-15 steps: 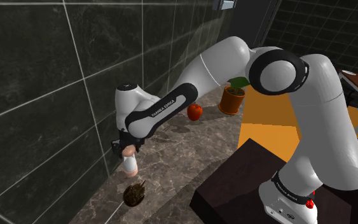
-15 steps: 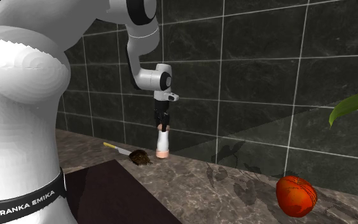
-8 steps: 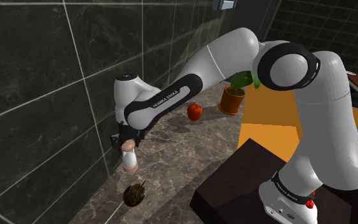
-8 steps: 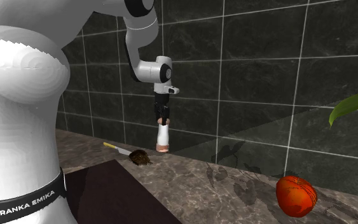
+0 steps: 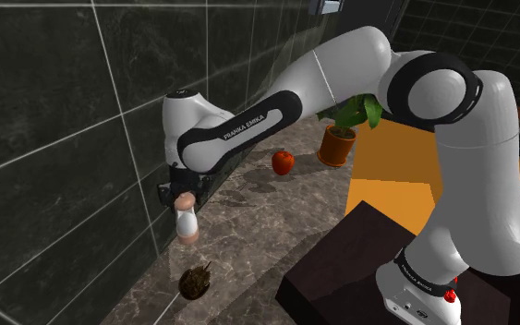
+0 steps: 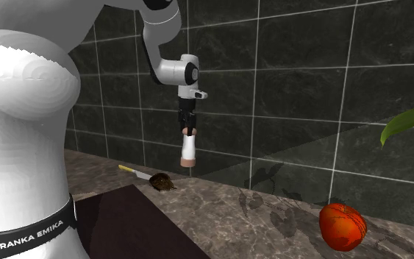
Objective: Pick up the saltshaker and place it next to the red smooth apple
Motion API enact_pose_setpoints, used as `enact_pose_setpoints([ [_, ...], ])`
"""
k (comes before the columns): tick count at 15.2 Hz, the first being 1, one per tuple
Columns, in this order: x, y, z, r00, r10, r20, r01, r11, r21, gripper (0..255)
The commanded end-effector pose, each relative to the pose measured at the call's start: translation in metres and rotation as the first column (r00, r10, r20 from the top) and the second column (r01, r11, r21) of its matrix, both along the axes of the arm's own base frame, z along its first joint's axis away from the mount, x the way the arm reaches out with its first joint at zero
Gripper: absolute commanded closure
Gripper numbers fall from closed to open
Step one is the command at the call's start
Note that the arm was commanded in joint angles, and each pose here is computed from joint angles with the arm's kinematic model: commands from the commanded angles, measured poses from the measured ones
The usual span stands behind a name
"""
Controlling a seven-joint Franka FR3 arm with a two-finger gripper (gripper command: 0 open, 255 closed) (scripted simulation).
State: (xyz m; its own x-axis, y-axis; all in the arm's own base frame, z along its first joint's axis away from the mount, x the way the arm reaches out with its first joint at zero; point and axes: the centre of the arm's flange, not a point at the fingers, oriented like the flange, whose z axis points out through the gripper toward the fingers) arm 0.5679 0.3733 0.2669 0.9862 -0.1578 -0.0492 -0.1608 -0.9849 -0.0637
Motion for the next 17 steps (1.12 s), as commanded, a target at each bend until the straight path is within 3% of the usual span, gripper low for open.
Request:
enact_pose_setpoints([
  [1,-0.002,0.000,0.011,1.000,0.000,0.000,0.000,1.000,0.000,255],
  [17,-0.002,0.000,0.096,1.000,0.000,0.000,0.000,1.000,0.000,255],
])
